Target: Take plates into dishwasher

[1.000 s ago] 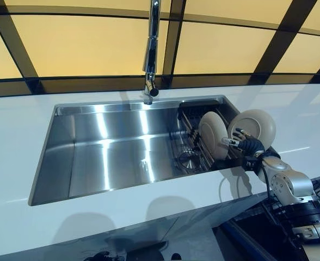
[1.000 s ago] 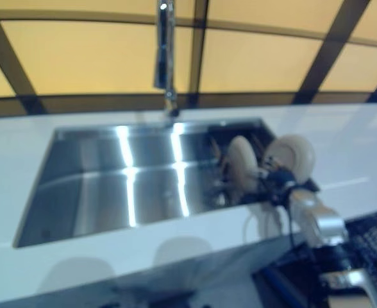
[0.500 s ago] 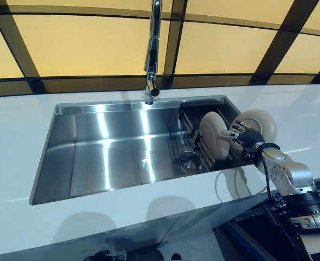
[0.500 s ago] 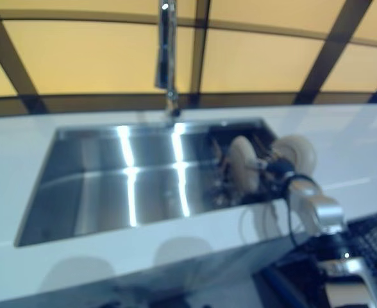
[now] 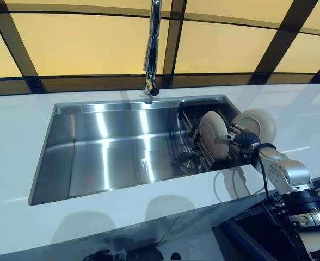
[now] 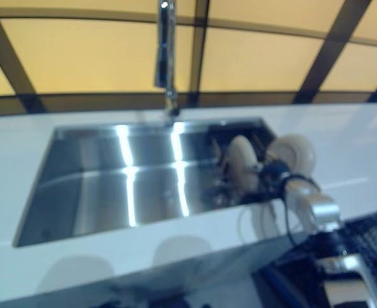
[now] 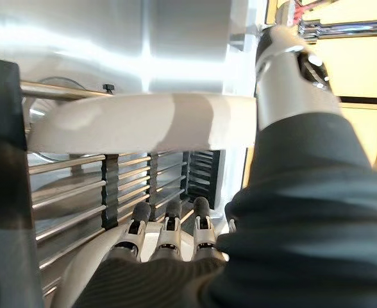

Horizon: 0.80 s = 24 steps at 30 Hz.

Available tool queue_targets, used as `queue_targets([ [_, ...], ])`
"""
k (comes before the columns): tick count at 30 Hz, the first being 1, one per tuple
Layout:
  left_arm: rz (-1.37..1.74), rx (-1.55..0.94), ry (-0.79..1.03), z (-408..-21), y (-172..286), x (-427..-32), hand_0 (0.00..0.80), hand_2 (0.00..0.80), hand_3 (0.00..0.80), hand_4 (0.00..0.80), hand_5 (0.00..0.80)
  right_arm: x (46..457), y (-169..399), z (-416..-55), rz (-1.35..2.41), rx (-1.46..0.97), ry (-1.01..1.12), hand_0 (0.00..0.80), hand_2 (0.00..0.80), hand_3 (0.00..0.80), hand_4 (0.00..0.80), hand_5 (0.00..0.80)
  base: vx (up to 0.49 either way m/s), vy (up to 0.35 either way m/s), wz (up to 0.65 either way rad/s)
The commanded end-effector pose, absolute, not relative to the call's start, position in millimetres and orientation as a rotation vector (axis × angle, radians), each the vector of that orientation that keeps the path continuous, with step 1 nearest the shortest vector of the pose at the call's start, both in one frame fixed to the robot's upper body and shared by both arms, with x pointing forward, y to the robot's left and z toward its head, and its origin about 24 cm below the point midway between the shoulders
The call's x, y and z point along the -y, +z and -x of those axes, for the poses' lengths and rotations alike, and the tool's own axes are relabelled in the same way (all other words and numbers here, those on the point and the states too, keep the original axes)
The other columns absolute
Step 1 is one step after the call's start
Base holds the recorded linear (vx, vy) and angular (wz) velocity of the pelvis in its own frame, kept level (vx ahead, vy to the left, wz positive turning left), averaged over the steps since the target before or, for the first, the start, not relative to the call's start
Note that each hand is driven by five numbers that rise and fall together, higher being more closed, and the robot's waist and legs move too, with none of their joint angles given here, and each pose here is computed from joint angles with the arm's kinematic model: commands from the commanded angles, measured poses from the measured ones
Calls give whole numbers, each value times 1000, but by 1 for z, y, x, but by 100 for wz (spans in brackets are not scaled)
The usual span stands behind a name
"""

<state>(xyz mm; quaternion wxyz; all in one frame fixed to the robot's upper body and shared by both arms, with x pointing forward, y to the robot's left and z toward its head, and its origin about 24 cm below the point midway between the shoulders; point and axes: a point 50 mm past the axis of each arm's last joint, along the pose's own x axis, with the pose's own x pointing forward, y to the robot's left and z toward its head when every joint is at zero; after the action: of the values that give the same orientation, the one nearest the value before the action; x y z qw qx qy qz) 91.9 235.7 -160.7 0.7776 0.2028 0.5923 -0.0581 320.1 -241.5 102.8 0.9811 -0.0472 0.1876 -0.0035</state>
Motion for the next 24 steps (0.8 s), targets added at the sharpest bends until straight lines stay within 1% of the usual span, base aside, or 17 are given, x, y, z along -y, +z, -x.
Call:
queue_targets([
  [1,-480,-1246,-146,-110,-156,-239,0,0,0,0,0,243,142,-339,166,-264,-16,0,0,0,0,0,0,0,0],
  [12,-485,-1246,-149,-112,-156,-238,0,0,0,0,0,234,139,-342,162,-282,-6,0,0,0,0,0,0,0,0],
  [24,-495,-1242,-161,-115,-155,-237,0,0,0,0,0,235,138,-347,134,-304,-39,0,0,0,0,0,0,0,0],
])
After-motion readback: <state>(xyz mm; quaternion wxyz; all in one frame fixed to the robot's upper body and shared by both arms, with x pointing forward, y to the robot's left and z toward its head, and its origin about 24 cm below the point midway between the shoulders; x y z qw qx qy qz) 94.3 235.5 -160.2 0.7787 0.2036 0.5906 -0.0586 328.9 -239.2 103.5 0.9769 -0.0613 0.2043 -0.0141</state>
